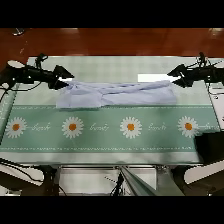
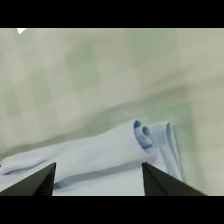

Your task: Fold the shirts.

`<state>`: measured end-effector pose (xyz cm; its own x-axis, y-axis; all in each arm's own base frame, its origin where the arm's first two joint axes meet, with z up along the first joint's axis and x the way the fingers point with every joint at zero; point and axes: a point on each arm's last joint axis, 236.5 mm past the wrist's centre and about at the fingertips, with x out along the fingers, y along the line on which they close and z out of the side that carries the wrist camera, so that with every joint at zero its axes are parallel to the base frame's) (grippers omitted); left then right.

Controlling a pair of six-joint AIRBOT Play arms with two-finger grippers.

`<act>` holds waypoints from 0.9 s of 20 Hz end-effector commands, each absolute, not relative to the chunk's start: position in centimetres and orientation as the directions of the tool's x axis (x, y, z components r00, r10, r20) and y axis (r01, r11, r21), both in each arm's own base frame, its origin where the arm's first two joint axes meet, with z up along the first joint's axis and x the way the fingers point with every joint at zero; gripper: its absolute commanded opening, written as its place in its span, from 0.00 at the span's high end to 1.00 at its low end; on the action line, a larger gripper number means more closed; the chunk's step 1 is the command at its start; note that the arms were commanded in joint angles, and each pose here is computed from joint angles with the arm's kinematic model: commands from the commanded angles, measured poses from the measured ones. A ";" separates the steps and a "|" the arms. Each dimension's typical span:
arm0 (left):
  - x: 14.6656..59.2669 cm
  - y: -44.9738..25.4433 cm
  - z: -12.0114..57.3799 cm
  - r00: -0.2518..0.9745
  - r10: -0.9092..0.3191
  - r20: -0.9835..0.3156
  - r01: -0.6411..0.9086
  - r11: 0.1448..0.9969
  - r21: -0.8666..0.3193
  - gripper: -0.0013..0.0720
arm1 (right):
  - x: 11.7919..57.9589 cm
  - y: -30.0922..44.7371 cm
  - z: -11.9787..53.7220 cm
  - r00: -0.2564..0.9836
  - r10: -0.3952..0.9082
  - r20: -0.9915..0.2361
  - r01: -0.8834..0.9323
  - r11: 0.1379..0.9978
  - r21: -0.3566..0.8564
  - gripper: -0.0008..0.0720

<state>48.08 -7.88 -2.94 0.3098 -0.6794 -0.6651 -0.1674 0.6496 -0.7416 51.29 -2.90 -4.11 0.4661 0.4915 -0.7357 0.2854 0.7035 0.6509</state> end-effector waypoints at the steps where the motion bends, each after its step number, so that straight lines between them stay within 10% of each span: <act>1: 44.1 -3.3 -3.1 0.188 -0.609 -0.771 -0.204 0.744 -0.637 0.02 | 50.2 -6.3 -2.3 0.496 0.468 -0.731 0.295 0.701 0.649 0.14; 7: 39.6 4.7 -2.2 0.357 -0.312 -0.880 -0.292 0.858 -0.423 0.02 | 44.5 -8.7 -6.9 0.339 0.497 -0.799 0.396 0.695 0.600 0.14; 11: 37.9 -0.9 -0.1 0.538 -0.339 -0.772 -0.172 0.852 -0.495 0.02 | 44.2 -4.5 -9.7 0.244 0.572 -0.783 0.368 0.693 0.620 0.14; 16: 36.2 -8.9 0.5 0.456 -0.501 -0.735 -0.021 0.820 -0.572 0.02 | 45.6 1.3 -9.7 0.219 0.620 -0.753 0.298 0.693 0.657 0.15; 17: 36.1 -10.3 0.6 0.444 -0.525 -0.726 -0.004 0.809 -0.588 0.03 | 45.5 2.1 -9.7 0.204 0.625 -0.753 0.286 0.698 0.657 0.35; 18: 35.9 -11.4 0.7 0.435 -0.543 -0.719 0.011 0.801 -0.599 0.06 | 45.3 2.6 -9.3 0.192 0.633 -0.750 0.277 0.698 0.660 0.77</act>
<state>36.35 -7.94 0.08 0.4434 -0.4830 -0.7550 -0.0432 0.8299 -0.5563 45.25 -0.13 -9.89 0.2177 0.5976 -0.7717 0.3090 0.7078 0.6352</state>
